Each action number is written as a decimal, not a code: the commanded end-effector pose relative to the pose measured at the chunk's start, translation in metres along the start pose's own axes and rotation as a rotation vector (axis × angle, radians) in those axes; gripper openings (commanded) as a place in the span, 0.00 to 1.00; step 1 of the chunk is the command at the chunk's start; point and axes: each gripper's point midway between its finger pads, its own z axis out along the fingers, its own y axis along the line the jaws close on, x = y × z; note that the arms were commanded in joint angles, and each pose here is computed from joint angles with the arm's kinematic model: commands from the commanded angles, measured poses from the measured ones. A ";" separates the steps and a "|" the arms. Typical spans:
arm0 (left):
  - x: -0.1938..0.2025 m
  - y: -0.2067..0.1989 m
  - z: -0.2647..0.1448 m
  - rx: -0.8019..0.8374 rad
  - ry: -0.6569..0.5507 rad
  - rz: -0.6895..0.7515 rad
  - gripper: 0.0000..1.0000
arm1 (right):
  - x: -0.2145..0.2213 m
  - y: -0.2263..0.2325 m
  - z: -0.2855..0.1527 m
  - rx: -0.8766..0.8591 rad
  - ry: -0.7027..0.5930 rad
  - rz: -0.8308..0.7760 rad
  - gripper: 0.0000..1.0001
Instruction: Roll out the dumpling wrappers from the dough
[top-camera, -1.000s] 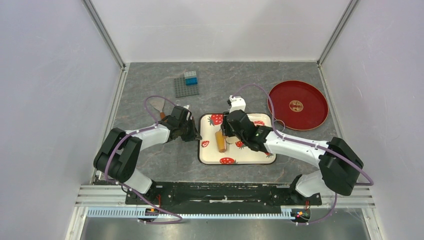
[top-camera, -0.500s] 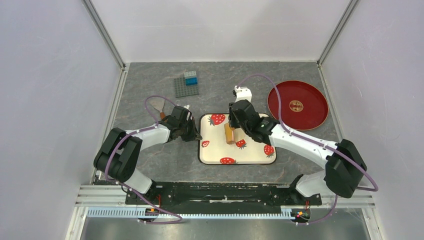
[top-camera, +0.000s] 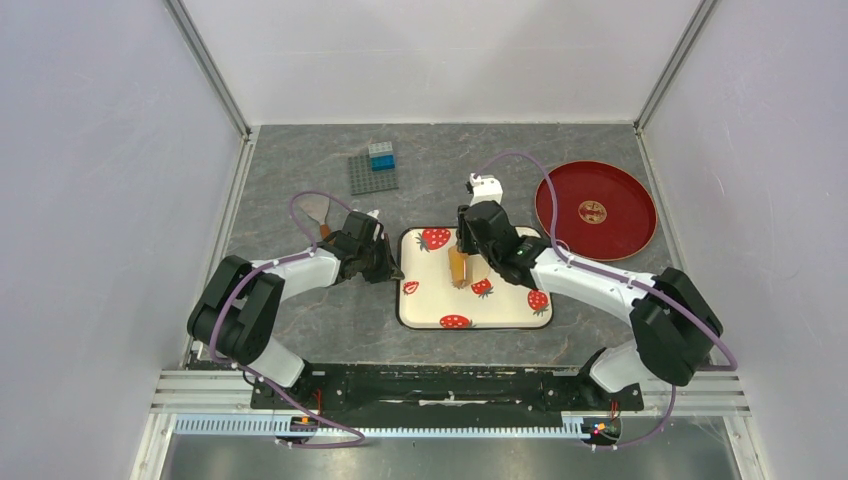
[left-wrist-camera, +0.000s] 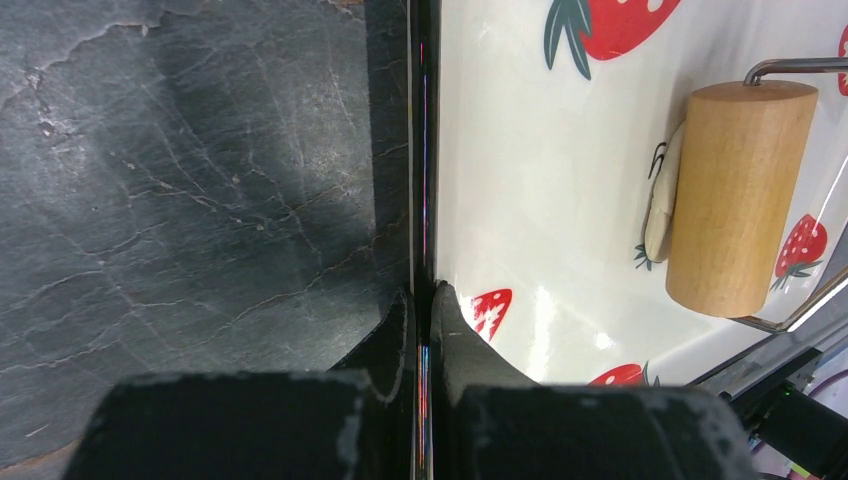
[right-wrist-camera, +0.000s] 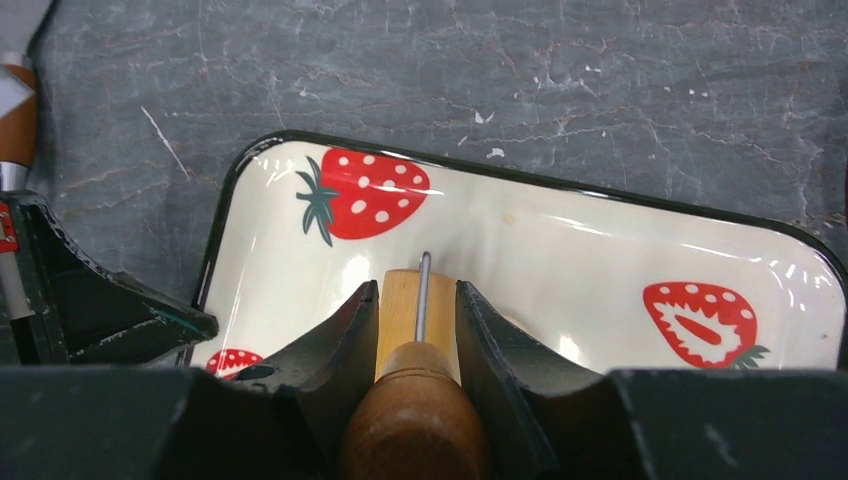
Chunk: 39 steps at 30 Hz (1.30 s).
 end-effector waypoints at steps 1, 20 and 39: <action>0.049 0.056 0.006 -0.215 0.140 0.013 0.02 | 0.028 0.002 0.005 -0.041 0.034 0.010 0.00; 0.049 0.056 0.006 -0.214 0.141 0.013 0.02 | 0.109 -0.035 -0.007 0.082 0.132 -0.065 0.00; 0.048 0.055 0.005 -0.211 0.137 0.015 0.02 | -0.093 0.031 -0.034 -0.187 -0.097 0.044 0.00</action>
